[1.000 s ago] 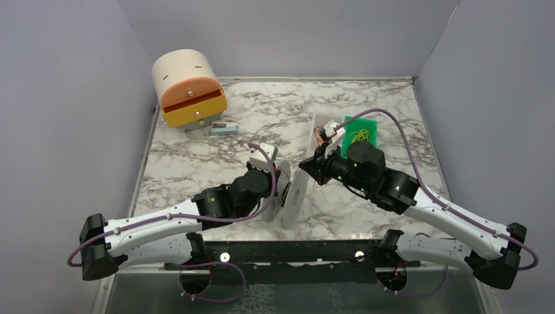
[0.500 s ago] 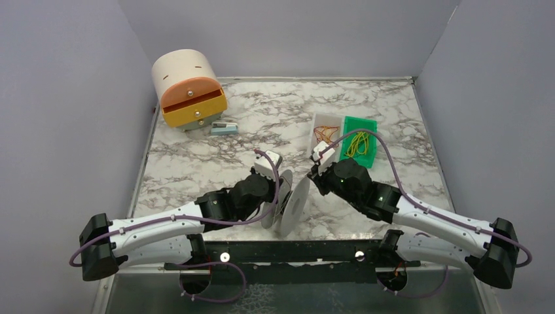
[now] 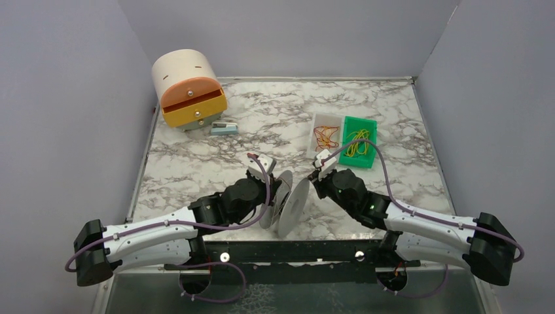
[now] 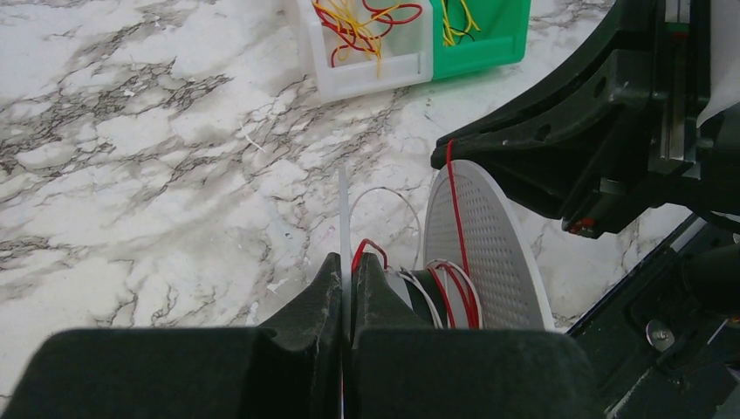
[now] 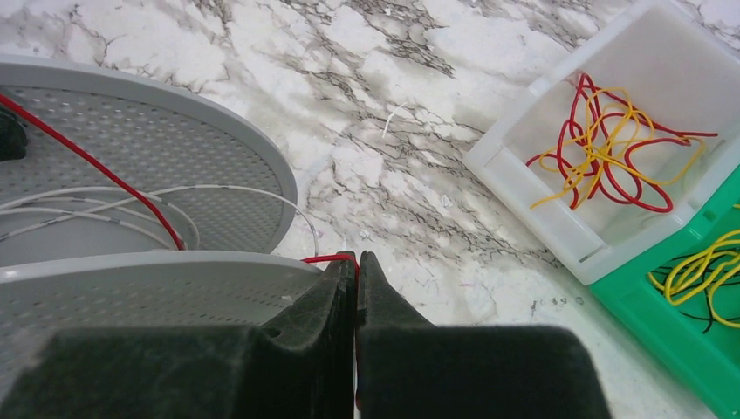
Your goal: Wrap the cables
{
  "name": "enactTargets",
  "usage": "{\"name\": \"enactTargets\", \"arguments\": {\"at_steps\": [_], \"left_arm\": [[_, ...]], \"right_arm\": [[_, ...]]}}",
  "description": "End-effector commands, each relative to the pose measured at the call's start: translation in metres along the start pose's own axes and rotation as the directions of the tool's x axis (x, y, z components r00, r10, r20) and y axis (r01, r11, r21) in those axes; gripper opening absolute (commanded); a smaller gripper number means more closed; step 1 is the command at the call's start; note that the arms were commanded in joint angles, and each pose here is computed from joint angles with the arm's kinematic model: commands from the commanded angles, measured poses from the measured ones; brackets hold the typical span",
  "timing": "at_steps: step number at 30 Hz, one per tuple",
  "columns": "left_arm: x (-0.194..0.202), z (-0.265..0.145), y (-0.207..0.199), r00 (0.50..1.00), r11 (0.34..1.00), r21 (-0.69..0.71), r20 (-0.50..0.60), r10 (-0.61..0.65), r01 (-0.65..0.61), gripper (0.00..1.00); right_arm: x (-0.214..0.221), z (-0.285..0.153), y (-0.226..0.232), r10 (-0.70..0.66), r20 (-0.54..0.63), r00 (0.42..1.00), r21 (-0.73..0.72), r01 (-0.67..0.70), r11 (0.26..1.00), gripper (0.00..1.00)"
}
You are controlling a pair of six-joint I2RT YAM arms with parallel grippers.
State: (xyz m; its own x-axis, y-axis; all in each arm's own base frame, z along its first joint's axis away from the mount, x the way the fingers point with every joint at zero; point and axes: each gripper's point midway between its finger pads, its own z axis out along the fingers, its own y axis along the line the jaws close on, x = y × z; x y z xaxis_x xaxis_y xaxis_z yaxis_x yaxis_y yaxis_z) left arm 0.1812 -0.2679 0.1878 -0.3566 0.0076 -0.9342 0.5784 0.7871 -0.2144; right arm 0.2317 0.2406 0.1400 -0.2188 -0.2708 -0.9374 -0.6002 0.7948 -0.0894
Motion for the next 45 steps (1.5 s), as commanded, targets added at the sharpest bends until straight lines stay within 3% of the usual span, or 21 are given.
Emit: {"name": "enactTargets", "arguments": {"at_steps": [1,14,16,18,27,36,45], "left_arm": [[0.012,-0.01,-0.019,0.998,0.992,0.127,-0.048,0.026,-0.019,0.0],[-0.03,-0.035,-0.019,0.998,0.988,0.155,0.063,-0.02,0.01,0.0],[-0.038,-0.04,-0.019,0.997,0.988,0.157,0.075,-0.023,0.011,0.0],[-0.047,-0.046,-0.019,0.996,0.987,0.159,0.086,-0.029,0.015,0.0],[-0.105,-0.078,-0.022,0.976,0.978,0.195,0.184,-0.114,0.078,0.0],[-0.173,-0.114,-0.019,0.887,0.94,0.25,0.345,-0.309,0.23,0.0],[-0.22,-0.138,-0.03,0.784,0.898,0.376,0.476,-0.397,0.227,0.0]], "right_arm": [[0.02,0.004,-0.037,0.037,-0.011,0.999,0.205,-0.034,0.978,0.09],[0.031,0.018,-0.036,0.073,-0.028,0.997,0.217,-0.065,0.974,0.11],[0.031,0.019,-0.032,0.079,-0.027,0.996,0.2,-0.073,0.977,0.06],[0.03,0.02,-0.023,0.09,-0.027,0.996,0.149,-0.085,0.985,0.01],[0.022,0.011,0.007,0.126,-0.027,0.992,-0.032,-0.127,0.991,0.01],[-0.011,-0.025,0.043,0.182,0.007,0.983,-0.283,-0.173,0.943,0.01],[-0.068,-0.088,0.066,0.297,0.083,0.951,-0.507,-0.216,0.834,0.01]]}}
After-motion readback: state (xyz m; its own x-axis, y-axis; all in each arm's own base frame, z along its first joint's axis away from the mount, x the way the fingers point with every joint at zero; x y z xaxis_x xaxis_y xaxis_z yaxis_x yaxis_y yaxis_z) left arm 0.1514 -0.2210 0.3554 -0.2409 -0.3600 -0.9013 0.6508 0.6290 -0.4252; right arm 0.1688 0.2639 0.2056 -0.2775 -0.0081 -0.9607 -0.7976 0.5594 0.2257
